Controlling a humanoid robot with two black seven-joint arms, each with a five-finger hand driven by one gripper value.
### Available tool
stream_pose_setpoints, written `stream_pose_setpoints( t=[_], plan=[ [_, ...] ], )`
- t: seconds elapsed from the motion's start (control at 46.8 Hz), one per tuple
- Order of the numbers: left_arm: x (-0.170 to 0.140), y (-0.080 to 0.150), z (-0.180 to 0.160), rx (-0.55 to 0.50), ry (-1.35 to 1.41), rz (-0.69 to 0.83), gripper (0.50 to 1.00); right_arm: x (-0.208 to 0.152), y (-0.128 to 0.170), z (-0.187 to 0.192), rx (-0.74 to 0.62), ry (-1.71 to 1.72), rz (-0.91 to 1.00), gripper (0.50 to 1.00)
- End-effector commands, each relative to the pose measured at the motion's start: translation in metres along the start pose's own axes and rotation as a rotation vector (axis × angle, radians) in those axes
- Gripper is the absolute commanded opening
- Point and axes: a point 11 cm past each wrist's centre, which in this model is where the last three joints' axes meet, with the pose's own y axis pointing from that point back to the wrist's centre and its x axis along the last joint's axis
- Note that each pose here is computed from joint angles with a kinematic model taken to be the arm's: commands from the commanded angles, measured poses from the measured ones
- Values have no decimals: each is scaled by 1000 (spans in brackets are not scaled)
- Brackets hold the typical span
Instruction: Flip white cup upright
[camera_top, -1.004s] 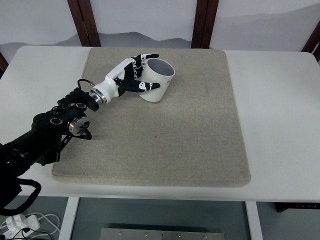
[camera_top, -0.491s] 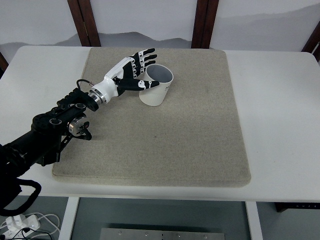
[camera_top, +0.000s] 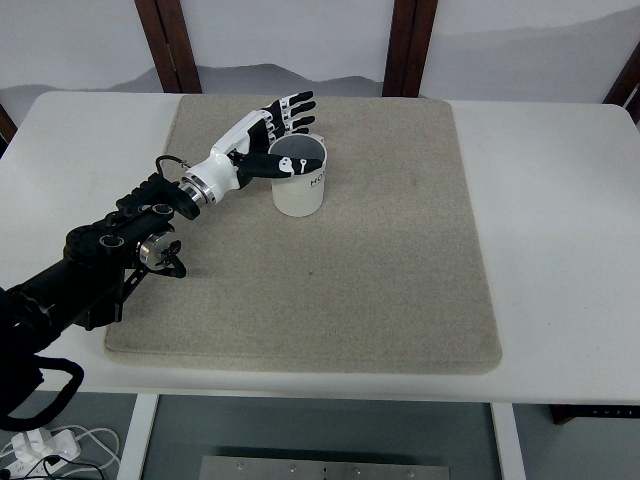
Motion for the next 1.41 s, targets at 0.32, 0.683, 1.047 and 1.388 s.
stream_pose_setpoints(
  t=[0.32, 0.683, 1.047, 1.388],
  plan=[
    [13, -14, 48, -95, -25, -11, 994, 0, 0, 0, 0, 0, 1, 952],
    [59, -11, 109, -198, -38, 67, 994, 0, 0, 0, 0, 0, 0, 952],
    [125, 23, 144, -280, 64, 239, 994, 0, 0, 0, 0, 0, 0, 952],
    [166, 52, 110, -223, 270, 445, 994, 0, 0, 0, 0, 0, 1, 952]
  ],
)
